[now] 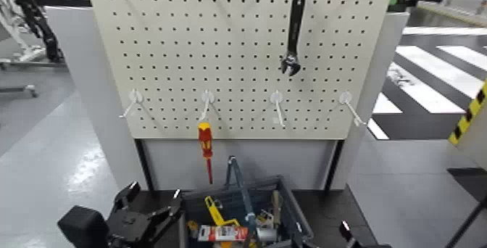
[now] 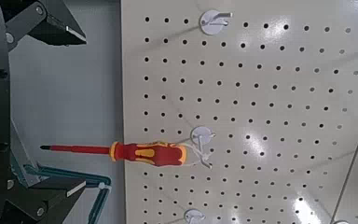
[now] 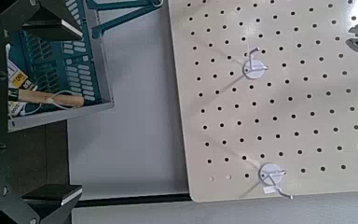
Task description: Grasp the handle of the crate.
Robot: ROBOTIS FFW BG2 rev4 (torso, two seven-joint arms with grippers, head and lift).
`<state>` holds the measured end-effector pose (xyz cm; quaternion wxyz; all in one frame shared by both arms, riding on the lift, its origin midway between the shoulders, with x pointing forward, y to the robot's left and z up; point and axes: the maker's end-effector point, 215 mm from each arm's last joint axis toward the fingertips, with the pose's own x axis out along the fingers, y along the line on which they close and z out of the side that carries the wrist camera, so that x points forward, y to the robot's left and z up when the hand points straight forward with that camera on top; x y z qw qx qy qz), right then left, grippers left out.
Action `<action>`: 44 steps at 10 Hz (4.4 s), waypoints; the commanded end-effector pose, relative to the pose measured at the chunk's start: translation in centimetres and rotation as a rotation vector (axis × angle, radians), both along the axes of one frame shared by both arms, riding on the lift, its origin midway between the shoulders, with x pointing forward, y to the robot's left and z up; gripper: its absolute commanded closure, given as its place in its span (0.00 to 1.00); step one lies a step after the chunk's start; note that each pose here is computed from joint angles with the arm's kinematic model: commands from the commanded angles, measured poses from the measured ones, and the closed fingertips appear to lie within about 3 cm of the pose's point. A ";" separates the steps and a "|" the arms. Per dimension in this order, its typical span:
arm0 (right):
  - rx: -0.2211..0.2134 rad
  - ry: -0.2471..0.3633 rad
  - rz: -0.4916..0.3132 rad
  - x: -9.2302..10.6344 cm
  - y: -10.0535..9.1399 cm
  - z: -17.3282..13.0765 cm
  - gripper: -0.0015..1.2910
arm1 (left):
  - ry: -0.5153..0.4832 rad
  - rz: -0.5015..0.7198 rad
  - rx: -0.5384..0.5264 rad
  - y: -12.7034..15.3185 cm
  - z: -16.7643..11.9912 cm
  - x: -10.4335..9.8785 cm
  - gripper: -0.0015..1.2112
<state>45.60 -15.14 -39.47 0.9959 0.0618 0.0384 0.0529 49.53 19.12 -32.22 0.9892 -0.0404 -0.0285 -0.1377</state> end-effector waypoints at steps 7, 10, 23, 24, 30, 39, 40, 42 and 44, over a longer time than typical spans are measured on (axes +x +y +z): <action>-0.001 0.000 0.002 0.0 0.1 0.1 0.11 | 0.078 -0.029 -0.062 -0.2 -1.7 0.4 0.18; 0.003 0.012 0.011 0.1 0.3 -0.2 0.11 | 0.128 -0.177 -0.126 -3.4 -1.7 1.1 0.18; 0.020 0.024 0.020 0.1 0.6 -0.5 0.11 | 0.461 -0.721 -0.937 -15.8 0.3 0.4 0.18; 0.020 0.022 0.020 0.1 0.6 -0.4 0.11 | 0.496 -0.736 -0.954 -16.3 0.2 0.3 0.18; 0.026 0.022 0.026 0.2 0.9 -0.5 0.12 | 0.658 -0.823 -1.018 -18.6 -0.6 -0.4 0.18; 0.030 0.018 0.041 0.5 1.4 -0.4 0.12 | 0.651 -0.913 -1.021 -20.0 -0.6 1.9 0.18; 0.030 0.017 0.044 0.5 1.5 -0.4 0.12 | 0.649 -0.916 -1.022 -20.1 -0.6 2.1 0.21; 0.031 0.015 0.045 0.6 1.5 -0.3 0.12 | 0.651 -0.917 -1.028 -20.1 -0.9 2.1 0.69; 0.031 0.017 0.047 0.6 1.6 -0.4 0.12 | 0.654 -0.919 -1.030 -20.2 -1.0 2.1 0.89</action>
